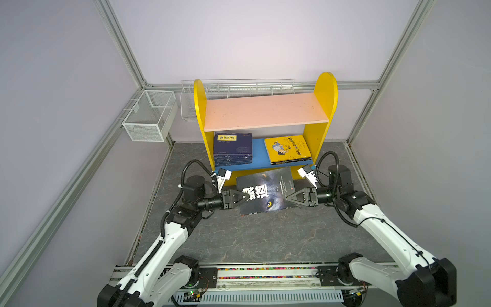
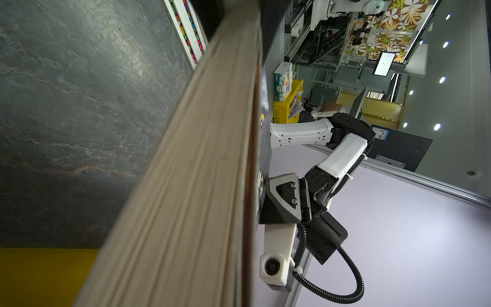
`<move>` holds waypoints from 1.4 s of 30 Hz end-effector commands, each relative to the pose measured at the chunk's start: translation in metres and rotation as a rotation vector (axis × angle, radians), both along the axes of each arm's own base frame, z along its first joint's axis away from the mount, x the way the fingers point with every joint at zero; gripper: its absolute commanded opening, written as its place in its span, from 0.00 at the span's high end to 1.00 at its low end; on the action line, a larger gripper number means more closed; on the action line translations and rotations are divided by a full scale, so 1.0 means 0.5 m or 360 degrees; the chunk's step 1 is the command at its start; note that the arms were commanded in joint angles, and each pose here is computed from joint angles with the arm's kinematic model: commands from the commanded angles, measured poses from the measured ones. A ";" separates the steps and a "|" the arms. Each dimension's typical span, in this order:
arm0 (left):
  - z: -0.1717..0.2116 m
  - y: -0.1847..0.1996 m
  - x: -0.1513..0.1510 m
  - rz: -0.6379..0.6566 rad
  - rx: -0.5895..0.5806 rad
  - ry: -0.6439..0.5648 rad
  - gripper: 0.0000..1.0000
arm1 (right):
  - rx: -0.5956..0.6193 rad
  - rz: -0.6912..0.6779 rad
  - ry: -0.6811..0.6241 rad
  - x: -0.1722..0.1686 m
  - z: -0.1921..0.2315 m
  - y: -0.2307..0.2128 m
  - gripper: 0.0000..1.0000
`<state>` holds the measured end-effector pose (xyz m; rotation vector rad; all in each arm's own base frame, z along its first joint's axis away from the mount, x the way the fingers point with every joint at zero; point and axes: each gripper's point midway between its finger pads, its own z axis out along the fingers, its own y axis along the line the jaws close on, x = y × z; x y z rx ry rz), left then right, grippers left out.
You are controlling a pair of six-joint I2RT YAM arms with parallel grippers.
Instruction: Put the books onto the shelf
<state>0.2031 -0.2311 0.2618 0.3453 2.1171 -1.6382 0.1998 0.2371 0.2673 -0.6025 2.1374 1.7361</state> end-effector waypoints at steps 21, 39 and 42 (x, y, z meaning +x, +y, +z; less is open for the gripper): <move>0.026 0.018 0.001 0.0049 0.0157 -0.0170 0.70 | 0.0042 0.0019 -0.0121 0.001 0.023 -0.004 0.94; 0.100 0.010 0.136 0.0374 0.0100 -0.0308 1.00 | -0.0412 -0.0731 0.0108 0.148 -0.081 -0.135 0.39; 0.146 -0.019 0.178 0.0377 0.0064 -0.0398 1.00 | -0.0546 -0.1089 0.0260 0.185 -0.120 -0.232 0.39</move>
